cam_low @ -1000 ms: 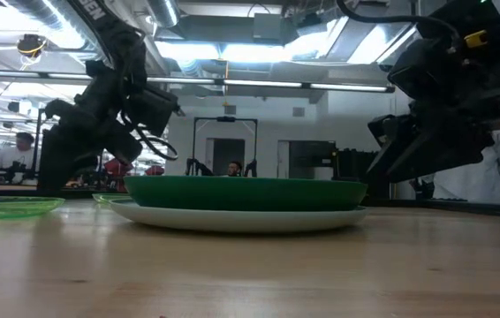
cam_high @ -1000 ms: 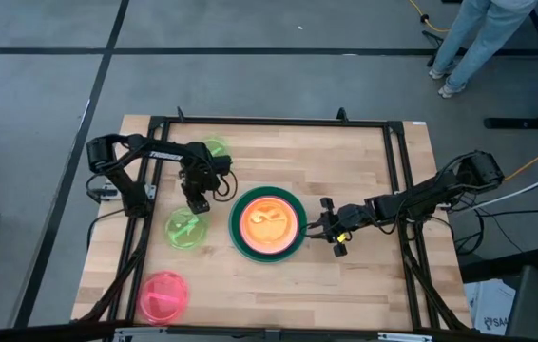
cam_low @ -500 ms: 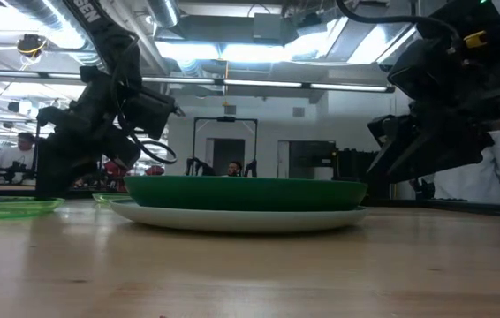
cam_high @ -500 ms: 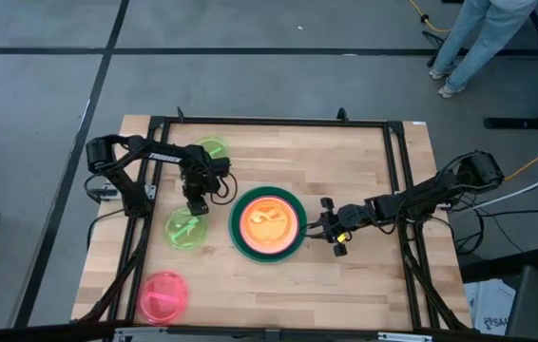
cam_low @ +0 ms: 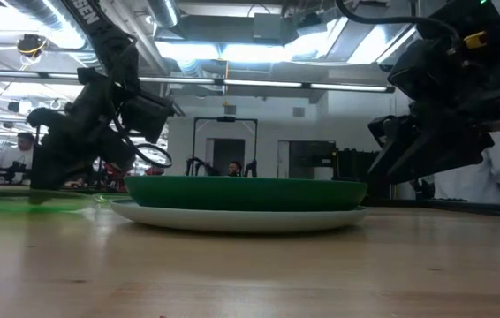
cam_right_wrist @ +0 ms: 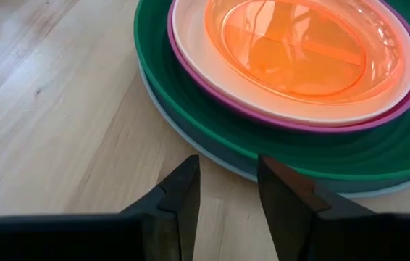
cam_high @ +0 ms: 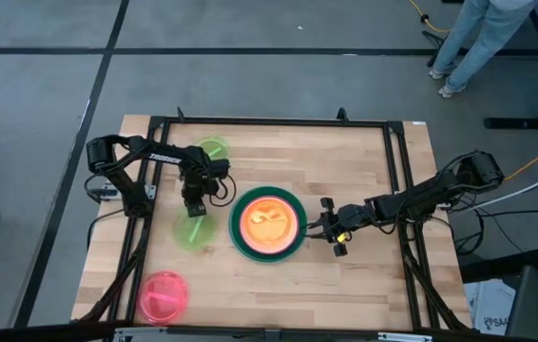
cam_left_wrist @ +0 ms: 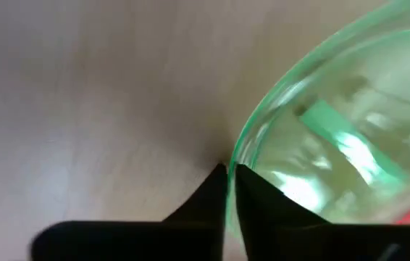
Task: Stack plastic plates
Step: Stack the bottom light green plate on top of the orange plate
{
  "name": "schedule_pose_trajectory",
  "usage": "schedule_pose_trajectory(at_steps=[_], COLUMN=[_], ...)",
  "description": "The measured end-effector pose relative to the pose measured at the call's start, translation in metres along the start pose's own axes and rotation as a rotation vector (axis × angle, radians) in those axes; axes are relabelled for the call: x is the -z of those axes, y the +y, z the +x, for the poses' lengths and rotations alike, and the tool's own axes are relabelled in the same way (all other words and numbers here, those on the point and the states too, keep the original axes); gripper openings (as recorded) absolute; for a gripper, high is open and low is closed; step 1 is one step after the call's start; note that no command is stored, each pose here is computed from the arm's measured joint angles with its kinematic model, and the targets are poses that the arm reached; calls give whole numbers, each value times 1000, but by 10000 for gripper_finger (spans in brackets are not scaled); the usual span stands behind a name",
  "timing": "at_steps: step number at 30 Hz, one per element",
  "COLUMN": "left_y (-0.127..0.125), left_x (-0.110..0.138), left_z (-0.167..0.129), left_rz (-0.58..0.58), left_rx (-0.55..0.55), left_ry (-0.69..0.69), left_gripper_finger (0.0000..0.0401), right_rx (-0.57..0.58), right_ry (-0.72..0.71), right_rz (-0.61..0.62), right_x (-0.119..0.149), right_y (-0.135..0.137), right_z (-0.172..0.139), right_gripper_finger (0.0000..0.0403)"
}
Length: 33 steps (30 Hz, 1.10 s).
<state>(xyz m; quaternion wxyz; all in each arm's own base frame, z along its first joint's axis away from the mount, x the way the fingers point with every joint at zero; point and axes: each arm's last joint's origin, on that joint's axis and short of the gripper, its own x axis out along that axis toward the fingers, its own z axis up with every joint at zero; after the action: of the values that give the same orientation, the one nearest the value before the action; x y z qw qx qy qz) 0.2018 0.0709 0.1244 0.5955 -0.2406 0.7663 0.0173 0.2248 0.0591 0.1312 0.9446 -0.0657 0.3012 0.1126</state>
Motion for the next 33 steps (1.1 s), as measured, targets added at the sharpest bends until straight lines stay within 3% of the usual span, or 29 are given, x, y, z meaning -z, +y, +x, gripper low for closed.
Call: schedule_pose_trajectory(at_steps=[15, 23, 33], left_y=[-4, -18, -37], left_x=[0, 13, 32], left_z=[1, -8, -30], left_rz=[33, 10, -50], left_rx=[6, -7, 2], left_ry=[0, 18, -120], left_gripper_finger=[2, 1, 0], right_rx=[33, 33, 33], right_ry=[16, 21, 22], right_rz=[-2, -1, 7], right_x=[1, 2, 2], right_y=[-1, -1, -1], right_z=[0, 0, 0], right_gripper_finger=[131, 131, 131])
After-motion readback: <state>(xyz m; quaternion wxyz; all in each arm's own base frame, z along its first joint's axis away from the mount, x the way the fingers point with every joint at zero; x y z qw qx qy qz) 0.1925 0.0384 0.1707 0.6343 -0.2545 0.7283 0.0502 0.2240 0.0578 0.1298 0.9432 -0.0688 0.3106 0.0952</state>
